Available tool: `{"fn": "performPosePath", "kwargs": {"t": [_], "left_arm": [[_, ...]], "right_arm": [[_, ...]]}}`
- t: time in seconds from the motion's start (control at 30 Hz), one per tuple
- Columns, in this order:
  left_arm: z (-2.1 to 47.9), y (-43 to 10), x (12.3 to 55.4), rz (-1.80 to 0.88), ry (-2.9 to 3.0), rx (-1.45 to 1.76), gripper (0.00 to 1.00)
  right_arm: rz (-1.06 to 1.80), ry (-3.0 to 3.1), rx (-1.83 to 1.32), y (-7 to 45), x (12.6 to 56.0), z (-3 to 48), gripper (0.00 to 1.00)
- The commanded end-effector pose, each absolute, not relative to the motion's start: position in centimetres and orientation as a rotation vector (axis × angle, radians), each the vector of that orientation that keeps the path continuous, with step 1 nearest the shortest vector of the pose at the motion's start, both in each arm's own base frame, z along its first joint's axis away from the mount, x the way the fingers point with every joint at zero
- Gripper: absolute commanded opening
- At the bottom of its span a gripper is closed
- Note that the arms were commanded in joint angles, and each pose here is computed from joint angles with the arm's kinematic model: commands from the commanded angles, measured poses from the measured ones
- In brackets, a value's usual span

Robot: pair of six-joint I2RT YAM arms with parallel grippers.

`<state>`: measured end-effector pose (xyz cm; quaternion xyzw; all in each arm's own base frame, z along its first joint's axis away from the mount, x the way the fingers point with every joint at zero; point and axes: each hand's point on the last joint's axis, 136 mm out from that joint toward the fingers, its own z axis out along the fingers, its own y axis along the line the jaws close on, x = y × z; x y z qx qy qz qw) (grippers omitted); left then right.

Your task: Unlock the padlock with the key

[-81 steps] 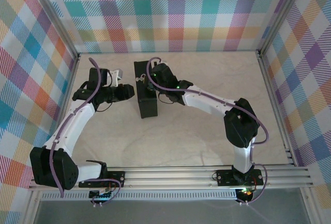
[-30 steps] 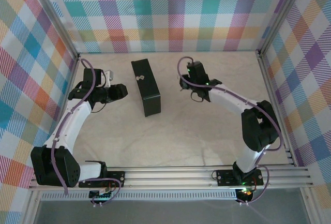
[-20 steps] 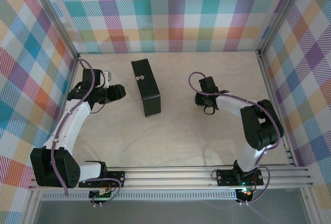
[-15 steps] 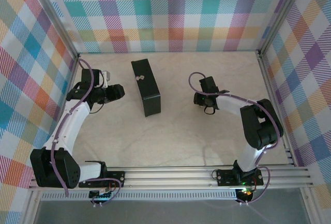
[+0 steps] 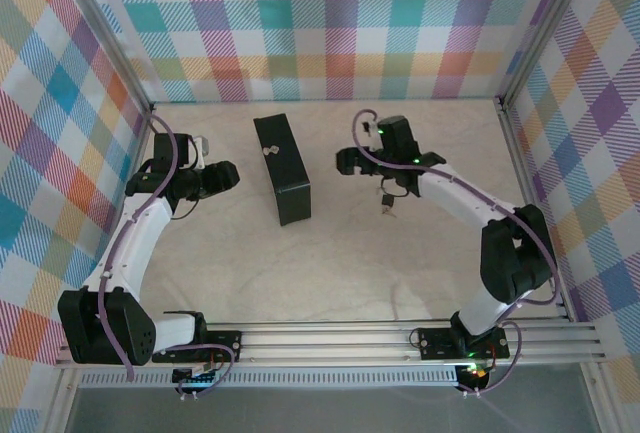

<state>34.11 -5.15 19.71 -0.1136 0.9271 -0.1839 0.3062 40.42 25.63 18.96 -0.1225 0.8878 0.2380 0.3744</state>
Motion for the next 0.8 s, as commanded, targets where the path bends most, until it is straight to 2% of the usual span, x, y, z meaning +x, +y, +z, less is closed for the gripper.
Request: {"fn": "performPosePath", "kwargs": {"t": [0.0,0.33,0.77], "left_arm": [[19.2,-4.3,34.3,-0.464,2.466,-0.360,0.68],[18.7,-2.7,33.8,-0.344,2.468,-0.414,0.72],[18.9,-2.7,33.9,-0.351,2.465,-0.430,0.72]], "right_arm": [[0.716,2.244,-0.424,29.9,38.2,21.8,1.00],[0.670,2.251,-0.572,37.7,37.9,22.9,1.00],[0.595,2.321,-0.617,40.5,37.8,20.8,0.99]]}}
